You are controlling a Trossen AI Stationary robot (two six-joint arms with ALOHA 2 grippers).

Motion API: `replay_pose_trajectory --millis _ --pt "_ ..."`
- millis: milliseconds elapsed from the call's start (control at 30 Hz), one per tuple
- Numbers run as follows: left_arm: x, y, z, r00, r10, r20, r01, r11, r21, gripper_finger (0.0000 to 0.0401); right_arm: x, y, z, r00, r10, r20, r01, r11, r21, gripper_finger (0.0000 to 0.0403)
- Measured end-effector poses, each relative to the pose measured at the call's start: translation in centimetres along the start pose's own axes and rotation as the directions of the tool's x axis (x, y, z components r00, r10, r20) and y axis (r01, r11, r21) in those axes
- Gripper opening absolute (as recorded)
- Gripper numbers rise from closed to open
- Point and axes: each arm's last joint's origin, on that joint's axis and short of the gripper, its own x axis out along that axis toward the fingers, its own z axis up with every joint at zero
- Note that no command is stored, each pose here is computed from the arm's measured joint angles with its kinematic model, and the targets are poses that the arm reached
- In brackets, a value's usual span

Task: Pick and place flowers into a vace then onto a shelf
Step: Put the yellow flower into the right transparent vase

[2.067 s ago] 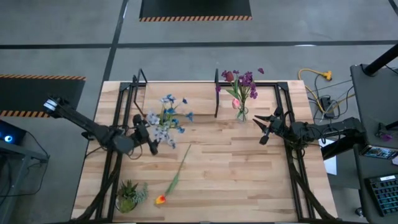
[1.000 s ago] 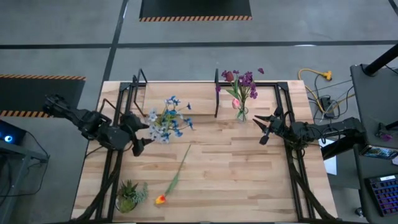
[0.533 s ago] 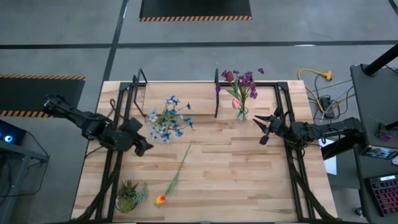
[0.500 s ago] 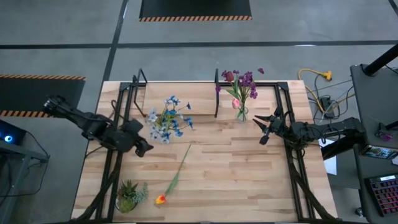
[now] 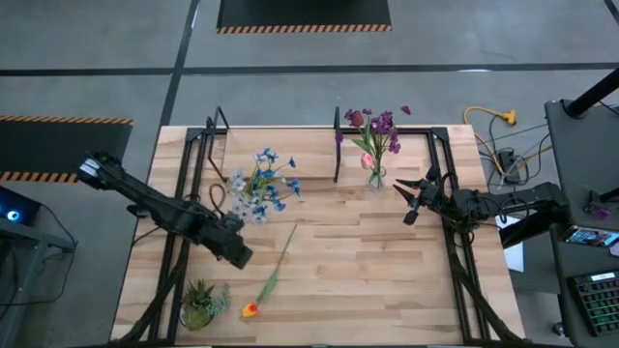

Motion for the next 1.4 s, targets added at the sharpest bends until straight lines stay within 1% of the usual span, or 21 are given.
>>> replay_pose_trajectory --millis 67,133,300,400,467,500,567,633,700,767,833,867,900,967,1000,1067,1167,1233,1300,1333,1400 --pt "0.6 -0.3 -0.4 0.999 0.023 -0.04 -0.022 1.0 0.015 0.0309 0.0 0.0 0.0 1.0 0.0 0.0 0.0 1.0 0.0 0.0068" --pt "0.7 -0.7 -0.7 0.998 0.028 -0.054 -0.026 0.999 0.027 0.0309 0.0 0.0 0.0 1.0 0.0 0.0 0.0 1.0 0.0 0.0068" --pt "0.1 -2.3 -1.3 0.998 -0.01 -0.06 0.014 0.998 0.068 0.0309 0.0 0.0 0.0 1.0 0.0 0.0 0.0 1.0 0.0 0.0068" --pt "-0.5 -3.7 -1.5 0.997 -0.046 -0.059 0.054 0.986 0.16 0.0309 0.0 0.0 0.0 1.0 0.0 0.0 0.0 1.0 0.0 0.0068" --pt "-0.8 -4.8 -1.6 0.997 -0.059 -0.047 0.069 0.958 0.278 0.0309 0.0 0.0 0.0 1.0 0.0 0.0 0.0 1.0 0.0 0.0068" --pt "-0.8 -5.5 -1.6 0.997 -0.067 -0.028 0.073 0.932 0.355 0.0309 0.0 0.0 0.0 1.0 0.0 0.0 0.0 1.0 0.0 0.0068" --pt "-0.9 -6.9 -1.4 0.997 -0.075 0.034 0.047 0.854 0.518 0.0309 0.0 0.0 0.0 1.0 0.0 0.0 0.0 1.0 0.0 0.0068" --pt "-0.9 -8.6 -1.2 0.991 -0.092 0.097 0.005 0.749 0.663 0.0309 0.0 0.0 0.0 1.0 0.0 0.0 0.0 1.0 0.0 0.0068" --pt "-0.7 -10.3 -1.1 0.987 -0.094 0.13 -0.043 0.629 0.776 0.0309 0.0 0.0 0.0 1.0 -0.001 0.0 0.001 1.0 -0.001 0.0068" --pt "-0.4 -12.0 -0.9 0.984 -0.092 0.154 -0.085 0.516 0.852 0.0309 0.0 0.0 0.0 1.0 -0.001 0.0 0.001 1.0 0.0 0.0068" --pt "0.0 -13.6 -0.8 0.979 -0.094 0.183 -0.126 0.427 0.895 0.0309 0.0 0.0 0.0 1.0 0.0 0.0 0.0 1.0 0.0 0.0068" --pt "0.2 -14.2 -0.8 0.977 -0.087 0.194 -0.148 0.376 0.915 0.0309 0.0 0.0 0.0 1.0 -0.001 0.0 0.001 1.0 0.0 0.0068" --pt "0.5 -14.7 -0.8 0.977 -0.062 0.204 -0.173 0.327 0.929 0.0309 0.0 0.0 0.0 1.0 0.0 0.0 0.0 1.0 0.0 0.0068" --pt "1.2 -15.5 -0.7 0.975 -0.005 0.222 -0.214 0.249 0.945 0.0309 0.0 0.0 0.0 1.0 0.0 0.0 0.0 1.0 0.002 0.0068" --pt "1.6 -15.8 -0.6 0.971 0.031 0.237 -0.238 0.216 0.947 0.0309 0.0 0.0 0.0 1.0 -0.001 0.0 0.001 1.0 0.005 0.0068" --pt "2.4 -16.0 -0.5 0.956 0.12 0.267 -0.284 0.165 0.945 0.0309 0.0 0.0 0.0 1.0 0.0 0.0 0.0 1.0 0.009 0.0068" --pt "3.4 -16.2 -0.1 0.923 0.241 0.301 -0.335 0.117 0.935 0.0309 0.0 0.0 0.0 1.0 0.0 0.0 0.0 1.0 0.012 0.0068" --pt "4.2 -16.2 0.0 0.902 0.307 0.302 -0.344 0.092 0.934 0.0309 0.0 0.0 0.0 1.0 -0.001 0.0 0.001 1.0 0.02 0.0068" --pt "5.0 -16.3 0.0 0.893 0.334 0.302 -0.34 0.063 0.938 0.0309 0.0 0.0 0.0 1.0 -0.001 0.0 0.001 1.0 0.022 0.0068" --pt "5.4 -16.4 0.0 0.89 0.341 0.301 -0.334 0.041 0.942 0.0309 0.0 0.0 0.0 1.0 0.0 0.0 0.0 1.0 0.022 0.0068" --pt "6.1 -16.4 0.0 0.886 0.354 0.301 -0.313 -0.024 0.949 0.0309 0.0 0.0 0.0 1.0 -0.001 0.0 0.001 1.0 0.02 0.0068"
